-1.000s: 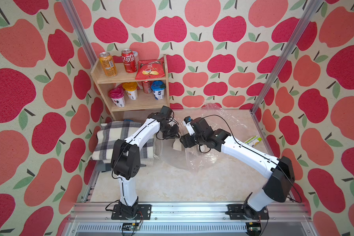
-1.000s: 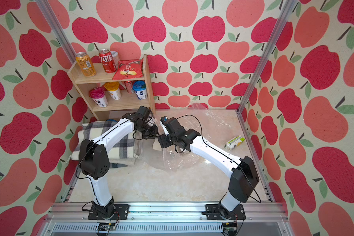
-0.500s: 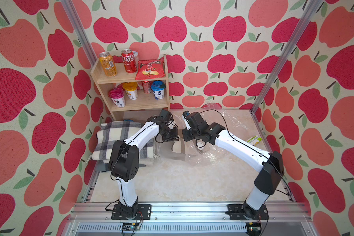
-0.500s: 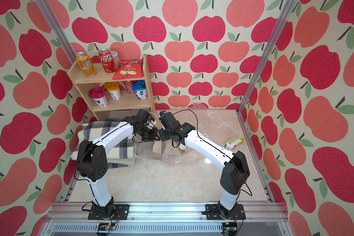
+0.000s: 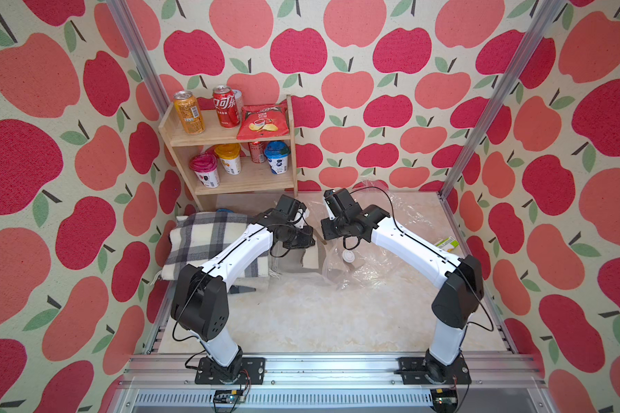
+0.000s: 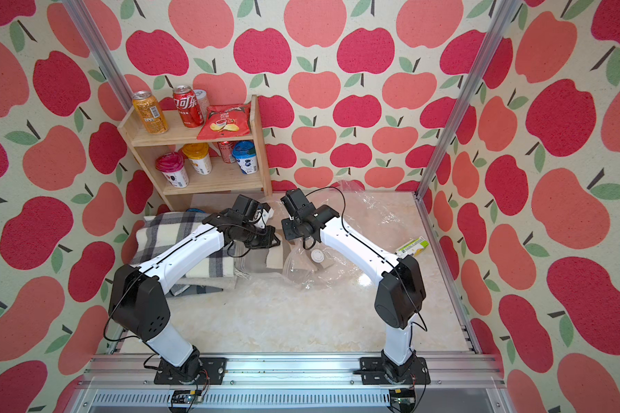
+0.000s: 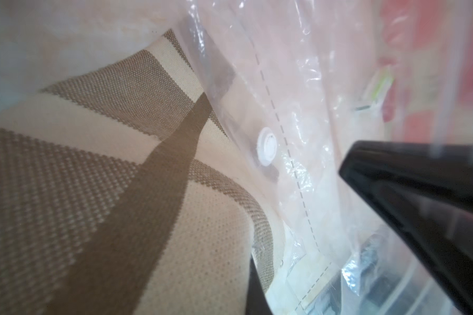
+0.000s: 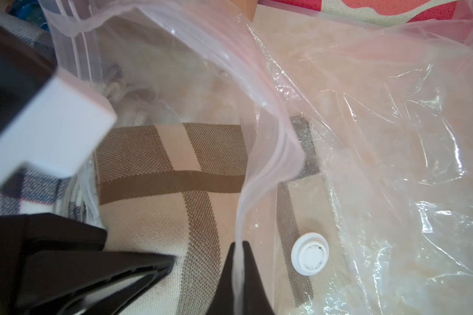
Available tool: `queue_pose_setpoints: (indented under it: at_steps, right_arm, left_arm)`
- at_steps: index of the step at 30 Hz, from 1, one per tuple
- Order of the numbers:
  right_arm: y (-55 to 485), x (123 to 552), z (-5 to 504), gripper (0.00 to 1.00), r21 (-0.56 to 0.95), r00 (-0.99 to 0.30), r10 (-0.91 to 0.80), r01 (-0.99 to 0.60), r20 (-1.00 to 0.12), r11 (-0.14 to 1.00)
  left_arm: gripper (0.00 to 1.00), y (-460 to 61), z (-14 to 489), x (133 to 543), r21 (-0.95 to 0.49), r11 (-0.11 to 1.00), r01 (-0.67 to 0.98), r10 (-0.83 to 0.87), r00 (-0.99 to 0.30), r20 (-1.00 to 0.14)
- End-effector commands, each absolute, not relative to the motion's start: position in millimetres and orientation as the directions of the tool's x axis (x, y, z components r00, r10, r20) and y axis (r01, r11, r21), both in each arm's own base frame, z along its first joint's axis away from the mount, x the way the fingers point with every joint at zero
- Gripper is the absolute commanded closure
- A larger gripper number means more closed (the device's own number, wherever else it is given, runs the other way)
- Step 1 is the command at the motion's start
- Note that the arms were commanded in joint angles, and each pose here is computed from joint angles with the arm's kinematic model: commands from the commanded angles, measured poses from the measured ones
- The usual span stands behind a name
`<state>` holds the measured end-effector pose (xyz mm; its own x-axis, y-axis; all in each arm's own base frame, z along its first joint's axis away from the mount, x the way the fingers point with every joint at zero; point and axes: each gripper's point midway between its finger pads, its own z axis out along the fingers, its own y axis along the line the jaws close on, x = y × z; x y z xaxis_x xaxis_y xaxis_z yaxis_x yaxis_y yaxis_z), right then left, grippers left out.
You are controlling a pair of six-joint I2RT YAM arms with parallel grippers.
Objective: Take the scarf out of the vacuum bag
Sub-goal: Take out the scarf from the vacuum bag.
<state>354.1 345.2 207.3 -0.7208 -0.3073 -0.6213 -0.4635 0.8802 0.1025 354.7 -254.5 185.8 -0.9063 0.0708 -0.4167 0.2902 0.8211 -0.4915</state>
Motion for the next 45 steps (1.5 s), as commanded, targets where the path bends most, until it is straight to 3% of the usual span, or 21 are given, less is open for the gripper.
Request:
queue_pose_setpoints:
  at_steps: [1,8,13,18,24,35,41,45]
  right_arm:
    - [337,348,187,1.0,0.114,-0.767,-0.3,-0.434,-0.567,0.894]
    - [337,350,173,1.0,0.133,-0.793,-0.288,-0.416,-0.537,0.9]
    - [334,352,163,1.0,0.146,-0.815,-0.276,-0.399,-0.509,0.905]
    - [336,352,158,1.0,0.157,-0.821,-0.278,-0.401,-0.498,0.903]
    - [336,351,149,1.0,0.166,-0.834,-0.283,-0.4,-0.473,0.901]
    - [340,347,130,1.0,0.187,-0.857,-0.286,-0.394,-0.429,0.9]
    - [339,345,128,1.0,0.189,-0.86,-0.29,-0.395,-0.42,0.899]
    - [336,344,124,1.0,0.18,-0.863,-0.293,-0.392,-0.41,0.902]
  left_arm:
    - [1.0,-259,223,357,-0.489,0.788,0.374,0.106,-0.865,-0.49]
    - [1.0,-245,246,352,-0.399,0.816,0.419,0.18,-0.84,-0.512]
    - [1.0,-205,258,356,-0.283,0.878,0.386,0.199,-0.832,-0.517]
    - [1.0,-167,258,359,-0.269,0.891,0.366,0.198,-0.847,-0.494]
    - [1.0,-136,272,363,-0.167,0.899,0.405,0.246,-0.783,-0.572]
    - [1.0,-74,323,358,-0.115,0.938,0.326,0.175,-0.734,-0.656]
    - [1.0,-10,331,358,-0.088,0.981,0.175,0.067,-0.724,-0.686]
    - [1.0,36,337,353,-0.149,0.987,0.063,-0.065,-0.691,-0.72]
